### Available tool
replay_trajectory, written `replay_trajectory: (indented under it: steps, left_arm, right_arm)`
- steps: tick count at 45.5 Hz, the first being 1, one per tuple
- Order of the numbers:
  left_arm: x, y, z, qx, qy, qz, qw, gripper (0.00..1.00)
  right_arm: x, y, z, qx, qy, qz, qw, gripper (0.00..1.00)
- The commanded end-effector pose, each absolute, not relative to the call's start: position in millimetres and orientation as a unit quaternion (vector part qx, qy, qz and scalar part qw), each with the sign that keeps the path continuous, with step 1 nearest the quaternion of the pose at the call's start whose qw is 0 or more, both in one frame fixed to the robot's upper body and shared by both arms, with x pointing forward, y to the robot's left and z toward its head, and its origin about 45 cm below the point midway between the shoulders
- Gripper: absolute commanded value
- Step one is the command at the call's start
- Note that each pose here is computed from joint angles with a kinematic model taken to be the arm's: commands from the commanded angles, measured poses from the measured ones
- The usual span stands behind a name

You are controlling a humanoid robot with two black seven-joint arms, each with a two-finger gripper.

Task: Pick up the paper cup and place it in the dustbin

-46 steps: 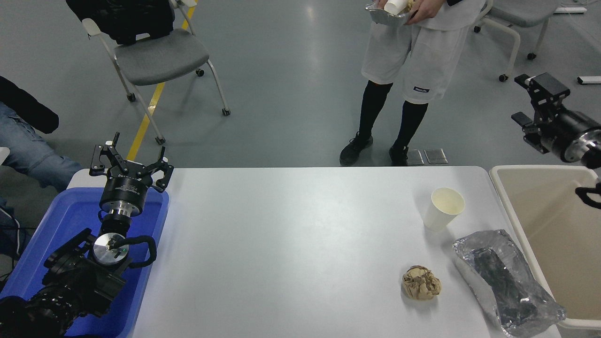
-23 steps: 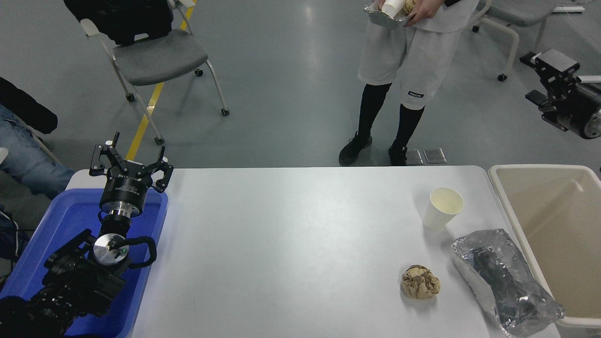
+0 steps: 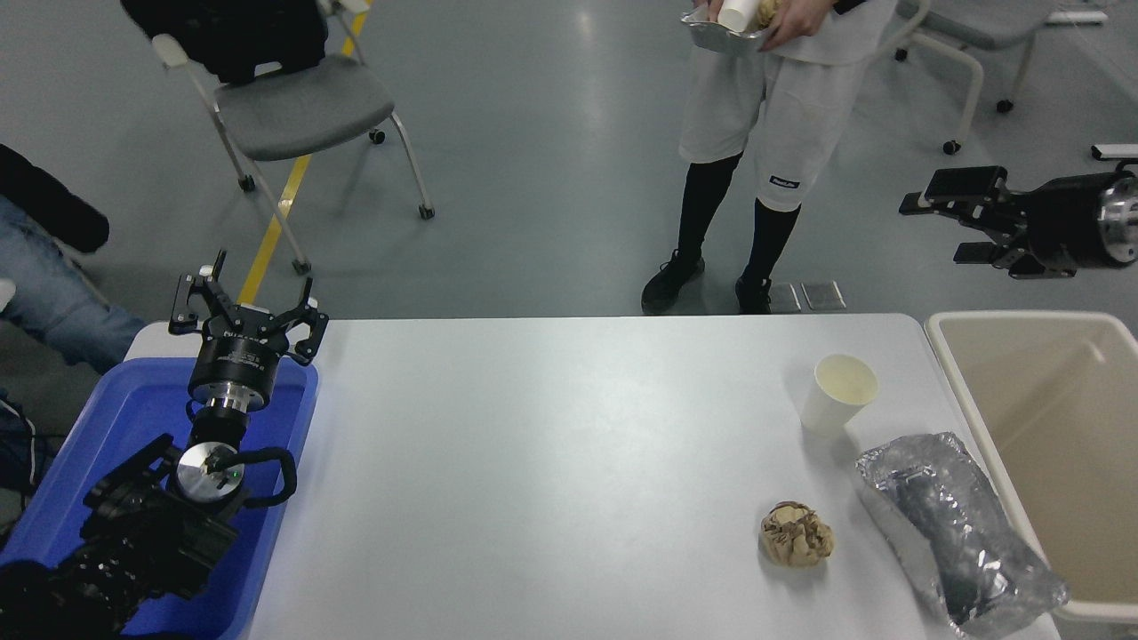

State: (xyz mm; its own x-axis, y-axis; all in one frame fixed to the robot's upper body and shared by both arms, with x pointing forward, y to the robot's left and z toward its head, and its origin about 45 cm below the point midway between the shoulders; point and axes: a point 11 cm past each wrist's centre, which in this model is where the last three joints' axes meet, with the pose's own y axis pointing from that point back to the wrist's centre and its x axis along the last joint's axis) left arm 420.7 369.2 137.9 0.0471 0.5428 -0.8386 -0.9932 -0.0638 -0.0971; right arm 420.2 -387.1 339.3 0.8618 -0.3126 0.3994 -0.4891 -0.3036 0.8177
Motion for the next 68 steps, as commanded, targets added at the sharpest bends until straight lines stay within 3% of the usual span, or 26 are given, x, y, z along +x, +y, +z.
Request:
replay_trajectory:
  steps: [1, 13, 32, 48, 65, 68]
  left_arm:
    - [420.7, 369.2, 137.9, -0.379, 0.297, 0.623, 0.616, 0.99]
    - [420.7, 369.2, 137.9, -0.379, 0.297, 0.623, 0.616, 0.99]
    - [420.7, 369.2, 137.9, -0.379, 0.297, 0.623, 0.616, 0.99]
    - [420.7, 369.1, 138.1, -0.379, 0.297, 0.623, 0.617, 0.99]
    - [420.7, 369.3, 138.2, -0.38, 0.297, 0.623, 0.616, 0.99]
    - [420.7, 368.9, 138.2, -0.379, 0.297, 0.622, 0.618, 0.99]
  right_arm:
    - [414.2, -361.9, 371.3, 0.742, -0.114, 0.087, 0.655, 1.0]
    - [421.3, -318.2, 362.6, 0.72, -0.045, 0.119, 0.682, 1.0]
    - [427.7, -300.5, 378.8, 0.693, -0.017, 0.158, 0.703, 1.0]
    - [440.1, -312.7, 307.9, 0.71, -0.009, 0.134, 0.691, 1.0]
    - [427.0, -325.4, 264.5, 0.733, -0.009, 0.092, 0.674, 1.0]
    - [430.8, -328.6, 258.7, 0.726, -0.013, 0.124, 0.677, 1.0]
